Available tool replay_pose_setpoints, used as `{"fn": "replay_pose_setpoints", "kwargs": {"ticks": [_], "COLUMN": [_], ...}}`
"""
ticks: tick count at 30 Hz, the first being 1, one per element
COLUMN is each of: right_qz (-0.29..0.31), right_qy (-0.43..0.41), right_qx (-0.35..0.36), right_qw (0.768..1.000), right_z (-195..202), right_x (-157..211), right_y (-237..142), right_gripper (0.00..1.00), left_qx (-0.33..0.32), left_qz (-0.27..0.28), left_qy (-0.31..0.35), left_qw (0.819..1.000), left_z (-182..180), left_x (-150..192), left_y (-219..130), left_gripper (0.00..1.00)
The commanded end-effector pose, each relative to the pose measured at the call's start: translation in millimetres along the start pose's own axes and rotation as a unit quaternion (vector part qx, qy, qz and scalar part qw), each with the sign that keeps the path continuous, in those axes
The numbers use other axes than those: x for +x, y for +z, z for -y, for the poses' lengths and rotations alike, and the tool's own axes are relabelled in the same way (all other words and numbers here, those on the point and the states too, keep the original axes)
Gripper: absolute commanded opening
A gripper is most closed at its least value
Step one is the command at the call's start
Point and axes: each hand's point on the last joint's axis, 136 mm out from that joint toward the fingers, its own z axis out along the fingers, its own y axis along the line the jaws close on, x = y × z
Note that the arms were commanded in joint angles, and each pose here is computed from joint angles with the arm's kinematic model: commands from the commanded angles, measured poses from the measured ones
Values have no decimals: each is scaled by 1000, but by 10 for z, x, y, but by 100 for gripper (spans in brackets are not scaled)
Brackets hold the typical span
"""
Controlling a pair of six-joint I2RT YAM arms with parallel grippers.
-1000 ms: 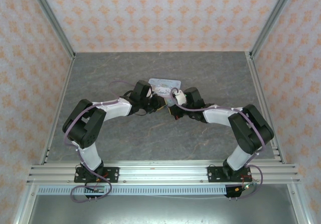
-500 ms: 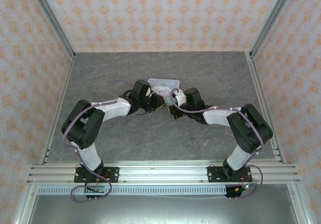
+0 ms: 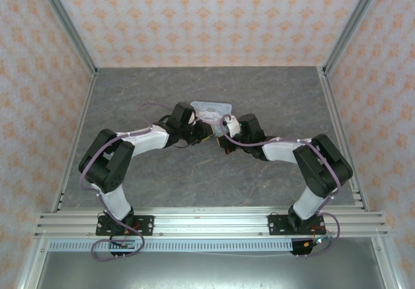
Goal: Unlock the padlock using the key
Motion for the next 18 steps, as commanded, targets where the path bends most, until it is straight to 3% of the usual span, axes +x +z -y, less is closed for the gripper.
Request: {"fn": "replay_pose_setpoints", "kwargs": {"ticks": [1, 8, 18], "right_qz": [69, 47, 65], "right_qy": [-42, -49, -47], "right_qx": [-14, 0, -16], "right_qw": [997, 998, 997], "right_z": [-104, -50, -136], "right_x": [-460, -338, -390], "right_y": [-73, -70, -28], "right_gripper": [0, 0, 0], "left_qx": [9, 11, 18], "left_qz": [-43, -43, -48], "left_qy": [22, 15, 4], "left_qw": [999, 999, 999], "left_z": [150, 141, 177], "left_x": [223, 218, 237], "left_y": [-81, -71, -71], "left_gripper": [18, 18, 17]}}
